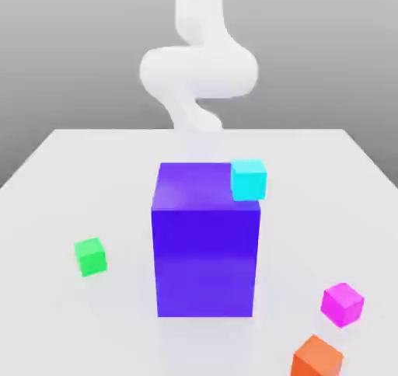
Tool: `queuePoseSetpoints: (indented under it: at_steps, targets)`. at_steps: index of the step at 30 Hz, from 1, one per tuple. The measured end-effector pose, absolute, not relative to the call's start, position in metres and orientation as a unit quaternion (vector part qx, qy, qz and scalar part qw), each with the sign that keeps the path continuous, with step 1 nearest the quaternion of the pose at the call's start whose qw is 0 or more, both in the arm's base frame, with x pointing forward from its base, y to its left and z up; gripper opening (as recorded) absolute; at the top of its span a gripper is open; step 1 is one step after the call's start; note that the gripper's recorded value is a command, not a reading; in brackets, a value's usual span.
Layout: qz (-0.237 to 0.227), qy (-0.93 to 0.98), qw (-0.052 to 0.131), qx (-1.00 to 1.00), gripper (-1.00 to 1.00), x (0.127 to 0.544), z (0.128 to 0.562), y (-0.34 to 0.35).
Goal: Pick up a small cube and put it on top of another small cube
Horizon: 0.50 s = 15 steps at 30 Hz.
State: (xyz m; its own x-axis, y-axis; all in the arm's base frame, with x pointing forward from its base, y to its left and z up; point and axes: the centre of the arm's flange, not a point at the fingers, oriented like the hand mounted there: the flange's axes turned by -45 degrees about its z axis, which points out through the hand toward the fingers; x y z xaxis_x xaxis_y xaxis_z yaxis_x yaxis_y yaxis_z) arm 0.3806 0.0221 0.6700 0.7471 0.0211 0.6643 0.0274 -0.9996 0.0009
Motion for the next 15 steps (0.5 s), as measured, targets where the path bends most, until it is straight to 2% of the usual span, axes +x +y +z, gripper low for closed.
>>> queuePoseSetpoints:
  at_steps: [7, 11, 15]
  targets:
    - [-0.256, -0.074, 0.007, -0.964, 0.00, 0.445, 0.539, 0.093]
    - [-0.200, -0.111, 0.006, -0.973, 0.00, 0.457, 0.460, 0.135]
    - [-0.143, -0.149, 0.005, -0.978, 0.00, 0.451, 0.379, 0.175]
